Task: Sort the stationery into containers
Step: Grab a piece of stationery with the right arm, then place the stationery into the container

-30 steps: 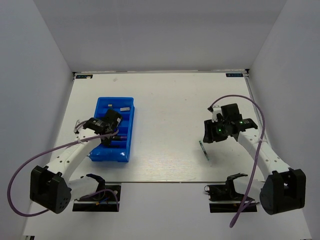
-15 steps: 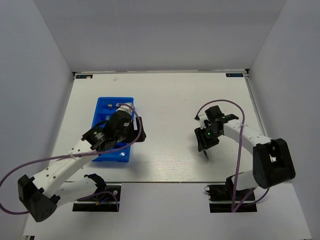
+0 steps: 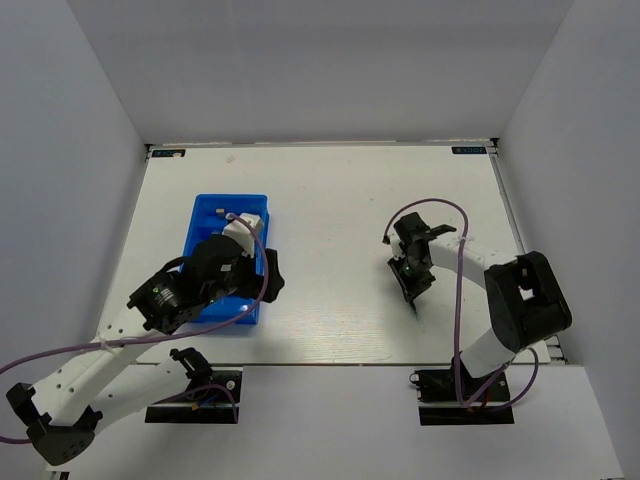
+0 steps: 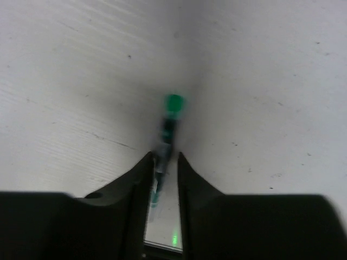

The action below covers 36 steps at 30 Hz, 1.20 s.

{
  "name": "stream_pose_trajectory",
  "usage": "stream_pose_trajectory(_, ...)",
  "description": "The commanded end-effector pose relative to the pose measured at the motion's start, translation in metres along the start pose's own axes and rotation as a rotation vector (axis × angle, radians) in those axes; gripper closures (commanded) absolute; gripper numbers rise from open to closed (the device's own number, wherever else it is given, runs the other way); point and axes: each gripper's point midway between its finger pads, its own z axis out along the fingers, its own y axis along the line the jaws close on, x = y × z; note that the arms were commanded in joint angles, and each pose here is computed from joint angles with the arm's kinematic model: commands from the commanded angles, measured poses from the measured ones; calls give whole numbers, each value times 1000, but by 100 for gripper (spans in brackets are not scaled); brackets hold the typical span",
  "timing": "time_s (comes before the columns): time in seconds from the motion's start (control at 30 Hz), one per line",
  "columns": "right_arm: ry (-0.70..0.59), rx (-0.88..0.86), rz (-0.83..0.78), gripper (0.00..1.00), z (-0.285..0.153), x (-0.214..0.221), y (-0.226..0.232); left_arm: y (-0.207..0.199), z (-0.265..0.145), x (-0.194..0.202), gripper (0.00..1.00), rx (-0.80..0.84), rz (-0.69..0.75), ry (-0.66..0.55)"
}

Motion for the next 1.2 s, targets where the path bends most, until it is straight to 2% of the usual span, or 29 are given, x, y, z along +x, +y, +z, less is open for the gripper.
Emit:
stream_pose_trajectory(0.0,50,13,-11,76,15,9,-2,-11,-18,-20,0,50,34,-41)
stream_pose_trajectory(0.23,102,7,-47,100,24,22,5,-28,-47,-62,0,113,63,-118)
stream_pose_trajectory(0.37,60,-50,-109,100,18,6,22,-41,-66,-95,0,145,85,-164)
stream_pose_trajectory(0.47,32,-191,-181,100,-5,-16,52,-53,-78,-111,0,187,111,-172)
stream_pose_trajectory(0.5,-18,-210,-205,100,-17,-36,58,-56,-79,-114,0,199,117,-175)
stream_pose_trajectory(0.53,-13,-266,-263,100,-24,-38,72,-61,-84,-123,0,216,120,-188)
stream_pose_trajectory(0.57,-111,-283,-291,100,-47,-74,79,-65,-87,-127,0,236,120,-196)
stream_pose_trajectory(0.6,-128,-303,-319,100,-55,-82,88,-68,-88,-130,0,248,124,-207)
stream_pose_trajectory(0.63,-89,-387,-353,100,-59,-79,101,-69,-90,-133,0,255,124,-214)
stream_pose_trajectory(0.7,-209,-438,-425,100,-96,-123,122,-80,-95,-139,0,315,130,-239)
stream_pose_trajectory(0.73,-153,-535,-459,100,-94,-116,143,-83,-97,-139,0,332,127,-241)
stream_pose_trajectory(0.83,-308,-639,-556,100,-146,-166,182,-95,-102,-144,0,392,118,-262)
stream_pose_trajectory(0.87,-299,-701,-581,100,-147,-167,202,-97,-104,-146,0,406,118,-268)
stream_pose_trajectory(0.9,-363,-751,-615,100,-165,-185,217,-102,-107,-146,0,433,122,-270)
stream_pose_trajectory(1.0,-388,-871,-695,100,-164,-193,258,-108,-110,-150,0,459,132,-260)
stream_pose_trajectory(1.07,-482,-932,-777,100,-181,-208,288,-111,-111,-154,0,468,141,-259)
stream_pose_trajectory(1.13,-476,-995,-774,100,-180,-207,311,-116,-115,-156,0,493,149,-254)
stream_pose_trajectory(1.17,-593,-1086,-835,100,-192,-222,328,-119,-116,-158,0,506,150,-259)
